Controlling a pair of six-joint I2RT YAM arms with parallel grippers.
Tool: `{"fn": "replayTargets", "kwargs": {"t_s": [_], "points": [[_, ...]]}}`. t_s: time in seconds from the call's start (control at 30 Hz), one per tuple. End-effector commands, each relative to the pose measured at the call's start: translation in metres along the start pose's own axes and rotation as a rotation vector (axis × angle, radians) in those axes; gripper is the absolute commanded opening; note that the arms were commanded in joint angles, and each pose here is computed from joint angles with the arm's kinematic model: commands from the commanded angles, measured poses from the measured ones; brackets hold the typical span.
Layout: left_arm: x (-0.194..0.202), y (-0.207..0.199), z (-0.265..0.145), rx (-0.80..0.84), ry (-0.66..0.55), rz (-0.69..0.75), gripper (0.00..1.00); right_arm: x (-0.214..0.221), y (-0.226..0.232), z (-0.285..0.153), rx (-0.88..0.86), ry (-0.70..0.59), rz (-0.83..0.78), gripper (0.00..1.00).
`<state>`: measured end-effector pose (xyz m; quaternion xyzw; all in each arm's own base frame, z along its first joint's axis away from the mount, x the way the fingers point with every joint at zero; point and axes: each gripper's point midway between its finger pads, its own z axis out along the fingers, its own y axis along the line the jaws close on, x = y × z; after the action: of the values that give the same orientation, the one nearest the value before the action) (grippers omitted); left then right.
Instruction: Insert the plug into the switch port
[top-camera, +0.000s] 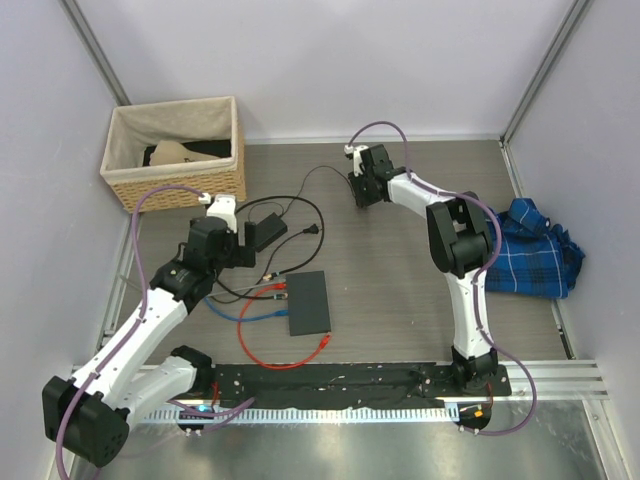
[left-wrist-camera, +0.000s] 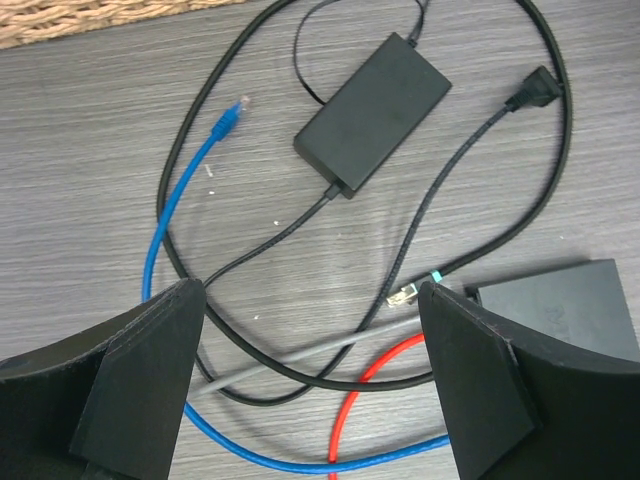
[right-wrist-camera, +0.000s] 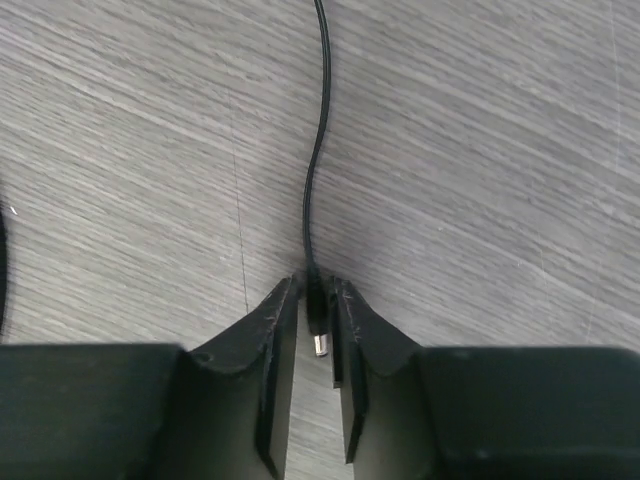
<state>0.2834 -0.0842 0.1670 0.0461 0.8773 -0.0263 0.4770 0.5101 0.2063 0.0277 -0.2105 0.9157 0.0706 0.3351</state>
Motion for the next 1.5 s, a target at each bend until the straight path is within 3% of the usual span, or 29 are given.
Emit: {"fn": "replayTargets", "kwargs": {"t_s": [0.0, 0.13, 0.23, 0.43, 0.6, 0.67, 0.7, 0.83, 0.93, 1.07, 1.23, 1.47], "points": [[-0.021, 0.007, -0.002, -0.047, -0.067, -0.011, 0.92, -0.001, -0.001, 0.008, -0.003, 0.004, -0.013, 0.25], [-0.019, 0.008, 0.0, -0.055, -0.056, -0.006, 0.92, 0.012, -0.014, 0.009, 0.067, 0.043, -0.012, 0.17], [-0.019, 0.009, -0.001, -0.059, -0.06, -0.008, 0.91, 0.019, -0.028, -0.004, 0.15, 0.071, -0.014, 0.01], [-0.022, 0.01, -0.004, -0.062, -0.074, -0.023, 0.91, 0.016, -0.068, -0.063, 0.305, 0.042, 0.096, 0.01], [-0.024, 0.009, -0.008, -0.053, -0.08, -0.036, 0.91, -0.017, -0.135, -0.18, 0.47, -0.163, 0.349, 0.01], [-0.026, 0.008, -0.009, -0.047, -0.087, -0.042, 0.91, -0.008, -0.173, -0.22, 0.539, -0.221, 0.508, 0.01], [-0.026, 0.008, -0.009, -0.044, -0.086, -0.044, 0.91, -0.017, -0.184, -0.261, 0.561, -0.314, 0.565, 0.01], [-0.029, 0.007, -0.012, -0.037, -0.093, -0.054, 0.91, 0.01, -0.238, -0.359, 0.708, -0.483, 0.789, 0.01], [-0.028, 0.005, -0.012, -0.028, -0.092, -0.059, 0.91, 0.031, -0.25, -0.411, 0.804, -0.575, 0.895, 0.01], [-0.027, 0.001, -0.011, -0.007, -0.087, -0.065, 0.91, 0.039, -0.228, -0.413, 0.713, -0.569, 0.892, 0.01], [-0.025, -0.012, -0.01, 0.063, -0.078, -0.067, 0.91, 0.037, -0.152, -0.359, 0.302, -0.486, 0.893, 0.01], [-0.015, -0.051, -0.011, 0.246, -0.027, -0.09, 0.9, 0.087, -0.028, -0.266, 0.061, -0.208, 0.854, 0.01]]}}
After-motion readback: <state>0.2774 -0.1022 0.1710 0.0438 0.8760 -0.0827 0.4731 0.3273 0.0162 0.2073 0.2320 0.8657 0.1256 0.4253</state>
